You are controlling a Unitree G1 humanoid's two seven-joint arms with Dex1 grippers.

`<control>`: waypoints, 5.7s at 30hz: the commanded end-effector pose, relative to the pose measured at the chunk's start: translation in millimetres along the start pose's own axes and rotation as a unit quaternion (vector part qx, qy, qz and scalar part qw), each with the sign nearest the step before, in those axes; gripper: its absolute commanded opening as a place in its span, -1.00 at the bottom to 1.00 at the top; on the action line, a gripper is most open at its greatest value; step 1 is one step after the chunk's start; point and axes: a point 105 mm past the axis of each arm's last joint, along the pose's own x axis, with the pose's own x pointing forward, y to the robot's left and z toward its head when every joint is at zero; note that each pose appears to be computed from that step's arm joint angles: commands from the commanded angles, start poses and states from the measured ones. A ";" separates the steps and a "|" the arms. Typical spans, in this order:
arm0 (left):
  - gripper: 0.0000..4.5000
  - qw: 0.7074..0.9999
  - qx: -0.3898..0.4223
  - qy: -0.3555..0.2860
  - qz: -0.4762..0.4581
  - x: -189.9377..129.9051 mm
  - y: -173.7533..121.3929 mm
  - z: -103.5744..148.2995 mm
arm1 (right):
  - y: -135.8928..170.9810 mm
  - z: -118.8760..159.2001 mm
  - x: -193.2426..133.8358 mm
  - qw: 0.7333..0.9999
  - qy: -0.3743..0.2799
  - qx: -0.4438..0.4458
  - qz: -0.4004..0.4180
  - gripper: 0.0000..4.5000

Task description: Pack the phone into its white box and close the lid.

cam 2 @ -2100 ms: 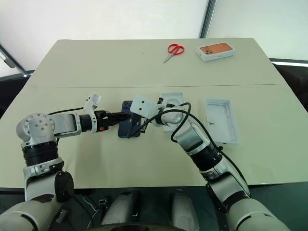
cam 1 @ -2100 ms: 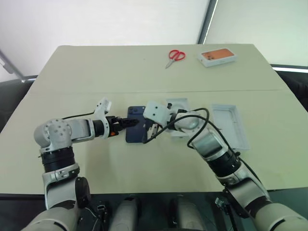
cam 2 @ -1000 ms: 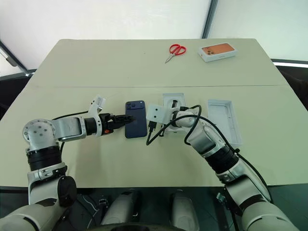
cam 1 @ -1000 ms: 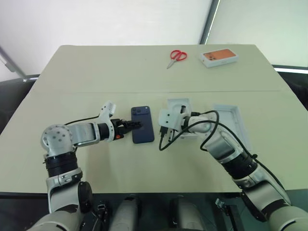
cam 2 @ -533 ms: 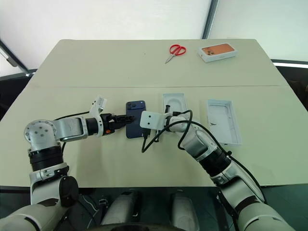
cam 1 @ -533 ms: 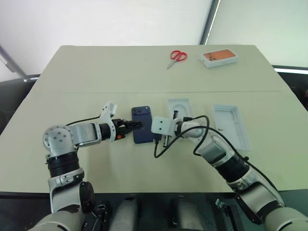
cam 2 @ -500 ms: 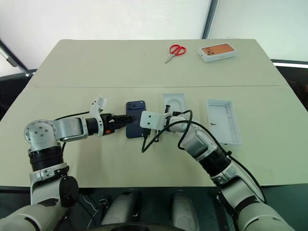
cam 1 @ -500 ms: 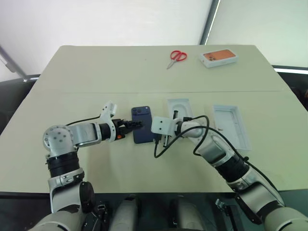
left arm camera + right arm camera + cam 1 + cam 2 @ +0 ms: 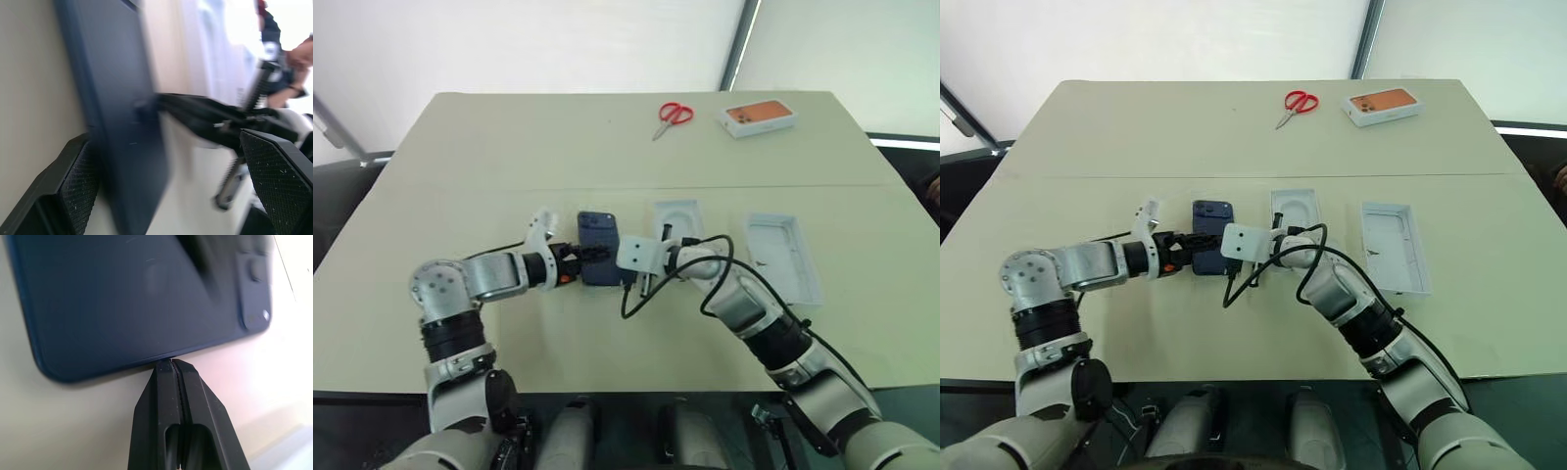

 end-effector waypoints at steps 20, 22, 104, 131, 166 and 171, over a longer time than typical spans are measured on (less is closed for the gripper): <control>0.98 0.997 0.033 -0.028 0.059 -30.5 13.3 26.0 | 4.6 7.2 1.2 1.000 -0.013 -0.010 0.010 -1.00; 0.98 0.998 0.033 -0.027 0.055 -29.8 12.4 25.7 | 4.7 7.3 1.2 1.000 -0.013 -0.010 0.010 -1.00; -0.97 0.998 -0.041 -0.012 -0.052 110.3 -90.9 -19.1 | -50.0 -70.0 -179.9 0.984 0.004 0.169 -0.063 -1.00; 0.99 0.989 0.136 0.007 -0.062 18.9 -83.9 4.8 | -54.6 -71.0 -173.1 0.984 0.005 0.161 -0.071 -1.00; -0.98 0.866 0.480 0.140 -0.018 101.3 -52.7 -45.0 | -30.3 -86.6 -120.4 0.993 0.091 0.071 -0.010 -1.00; -0.98 0.863 0.477 0.161 -0.052 95.1 -60.3 -56.7 | -10.1 -79.9 -129.4 0.994 0.082 0.072 0.029 -1.00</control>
